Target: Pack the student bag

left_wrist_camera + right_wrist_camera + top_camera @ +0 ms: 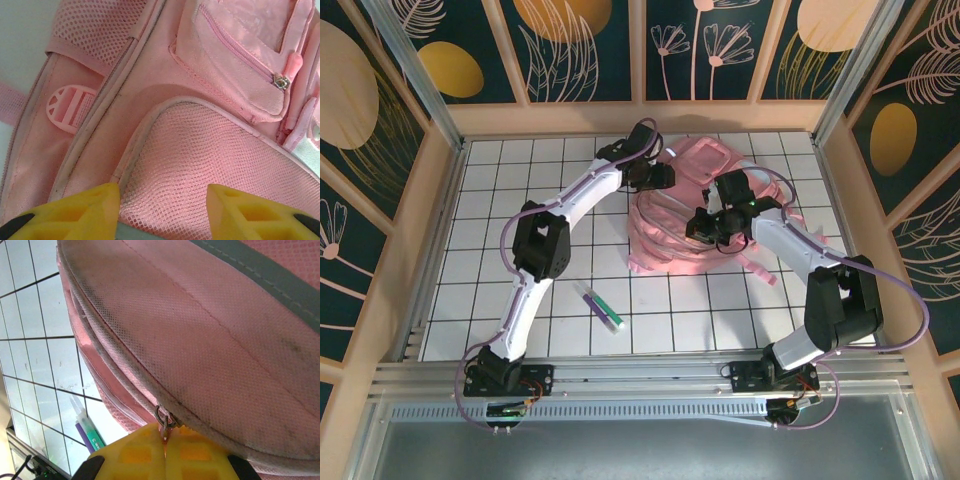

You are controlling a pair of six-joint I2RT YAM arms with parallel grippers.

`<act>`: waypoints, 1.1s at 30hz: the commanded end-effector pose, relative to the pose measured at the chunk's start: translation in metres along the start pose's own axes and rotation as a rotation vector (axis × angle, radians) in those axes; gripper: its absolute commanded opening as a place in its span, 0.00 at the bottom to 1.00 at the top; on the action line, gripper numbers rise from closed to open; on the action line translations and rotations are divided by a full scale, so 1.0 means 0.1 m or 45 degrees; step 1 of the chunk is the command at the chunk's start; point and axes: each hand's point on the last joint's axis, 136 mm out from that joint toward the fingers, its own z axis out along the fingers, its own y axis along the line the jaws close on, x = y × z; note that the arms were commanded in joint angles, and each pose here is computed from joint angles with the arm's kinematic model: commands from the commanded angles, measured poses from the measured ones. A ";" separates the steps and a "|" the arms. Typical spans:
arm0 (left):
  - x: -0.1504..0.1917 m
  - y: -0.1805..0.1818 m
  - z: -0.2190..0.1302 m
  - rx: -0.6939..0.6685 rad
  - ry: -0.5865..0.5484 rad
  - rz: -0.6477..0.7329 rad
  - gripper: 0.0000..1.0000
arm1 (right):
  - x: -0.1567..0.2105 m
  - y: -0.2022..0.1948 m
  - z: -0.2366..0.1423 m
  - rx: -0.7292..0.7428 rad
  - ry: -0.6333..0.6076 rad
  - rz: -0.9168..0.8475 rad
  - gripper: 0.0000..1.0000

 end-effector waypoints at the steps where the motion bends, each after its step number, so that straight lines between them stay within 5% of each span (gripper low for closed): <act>1: 0.23 0.27 0.13 -0.122 0.120 -0.028 0.64 | -0.10 0.04 -0.06 0.021 -0.027 -0.050 0.00; 8: 0.17 0.33 0.18 -0.149 0.082 0.010 0.59 | -0.11 0.06 -0.09 0.026 -0.028 -0.063 0.00; 12: 0.15 0.10 0.17 0.015 0.083 0.018 0.07 | -0.14 0.06 -0.11 0.037 -0.041 -0.072 0.00; 13: 0.12 0.08 0.14 0.027 0.061 0.007 0.00 | -0.14 0.05 -0.11 0.046 -0.044 -0.077 0.00; 20: -0.23 0.22 -0.50 0.027 -0.235 -0.271 0.00 | -0.32 -0.11 -0.06 0.196 -0.068 -0.131 0.00; 25: 0.14 0.47 -1.06 0.184 -0.504 -0.768 0.00 | -0.57 -0.19 0.08 0.289 -0.073 -0.191 0.00; 33: 0.65 -0.02 -0.88 0.248 -0.422 -0.756 0.00 | -0.81 -0.10 0.27 0.304 -0.021 -0.276 0.00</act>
